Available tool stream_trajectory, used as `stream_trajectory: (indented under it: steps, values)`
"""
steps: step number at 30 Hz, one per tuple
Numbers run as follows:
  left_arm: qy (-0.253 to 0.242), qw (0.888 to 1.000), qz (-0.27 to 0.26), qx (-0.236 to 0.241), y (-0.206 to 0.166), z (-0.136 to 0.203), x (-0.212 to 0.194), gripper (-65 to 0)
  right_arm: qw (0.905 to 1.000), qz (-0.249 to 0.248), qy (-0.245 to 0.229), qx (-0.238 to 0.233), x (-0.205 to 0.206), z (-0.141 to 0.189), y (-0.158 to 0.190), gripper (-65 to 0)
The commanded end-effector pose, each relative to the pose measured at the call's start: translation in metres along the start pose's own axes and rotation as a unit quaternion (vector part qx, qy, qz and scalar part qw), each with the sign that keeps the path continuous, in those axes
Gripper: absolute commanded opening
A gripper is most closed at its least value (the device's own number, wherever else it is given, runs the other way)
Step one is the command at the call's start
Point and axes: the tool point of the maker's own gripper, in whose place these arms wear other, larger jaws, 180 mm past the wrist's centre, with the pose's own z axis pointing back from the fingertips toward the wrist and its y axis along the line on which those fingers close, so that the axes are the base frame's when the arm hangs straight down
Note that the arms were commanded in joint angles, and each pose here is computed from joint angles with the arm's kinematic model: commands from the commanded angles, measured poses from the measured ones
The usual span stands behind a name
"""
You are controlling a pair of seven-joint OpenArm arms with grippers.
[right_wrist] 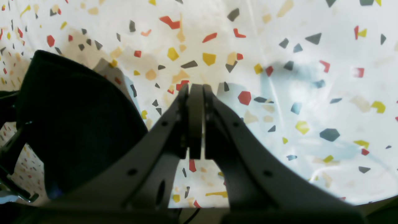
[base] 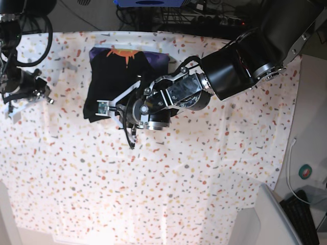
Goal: Layout the t-shirt on the table in an organized manner, then fold the t-shirt properly
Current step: 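Grasp the bundle with the left gripper and flip it over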
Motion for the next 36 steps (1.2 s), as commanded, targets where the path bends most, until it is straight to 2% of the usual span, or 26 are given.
stream_trajectory:
  steps: [1,13,15,18,21,23,25,28,30,34,36]
  values:
    - [-0.015,1.000,-0.006,0.020,0.019,0.006,0.010,-65.0,0.9998,0.007,-0.020,0.004,0.013,0.005,0.002,-65.0]
    - [-0.016,1.000,-0.008,0.024,0.023,0.007,0.012,-65.0,0.9998,0.007,-0.020,0.004,0.014,0.005,0.002,-65.0]
    - [-0.019,0.999,-0.009,0.025,0.023,0.008,0.015,-54.8,0.9998,0.008,-0.020,0.005,0.014,0.005,0.003,-65.0]
    - [-0.021,0.999,-0.010,0.029,0.029,0.010,0.017,-34.9,0.9997,0.009,-0.020,0.006,0.015,0.005,0.005,-65.0]
    - [-0.021,0.999,-0.011,0.032,0.033,0.011,0.018,-19.3,0.9997,0.010,-0.020,0.006,0.014,0.005,0.005,-65.0]
    - [-0.019,0.999,-0.012,0.035,0.036,0.012,0.016,-12.5,0.9997,0.010,-0.020,0.006,0.014,0.005,0.005,-65.0]
    - [-0.021,0.999,-0.001,0.045,0.047,0.016,0.014,-8.7,0.9998,0.009,-0.019,0.007,0.013,0.004,0.005,-65.0]
    - [-0.045,0.995,0.049,0.070,0.070,0.029,0.016,-9.5,0.9998,0.008,-0.018,0.007,0.012,0.004,0.005,-65.0]
    - [-0.080,0.988,0.091,0.099,0.089,0.049,0.020,-11.5,0.9997,0.009,-0.019,0.009,0.012,0.005,0.006,-65.0]
    - [-0.134,0.967,0.146,0.163,0.108,0.100,0.023,-20.2,0.9986,0.026,-0.037,0.028,0.011,0.019,0.023,-65.0]
    - [-0.150,0.954,0.183,0.185,0.103,0.123,0.019,-28.1,0.9965,0.041,-0.054,0.049,0.010,0.032,0.041,-65.0]
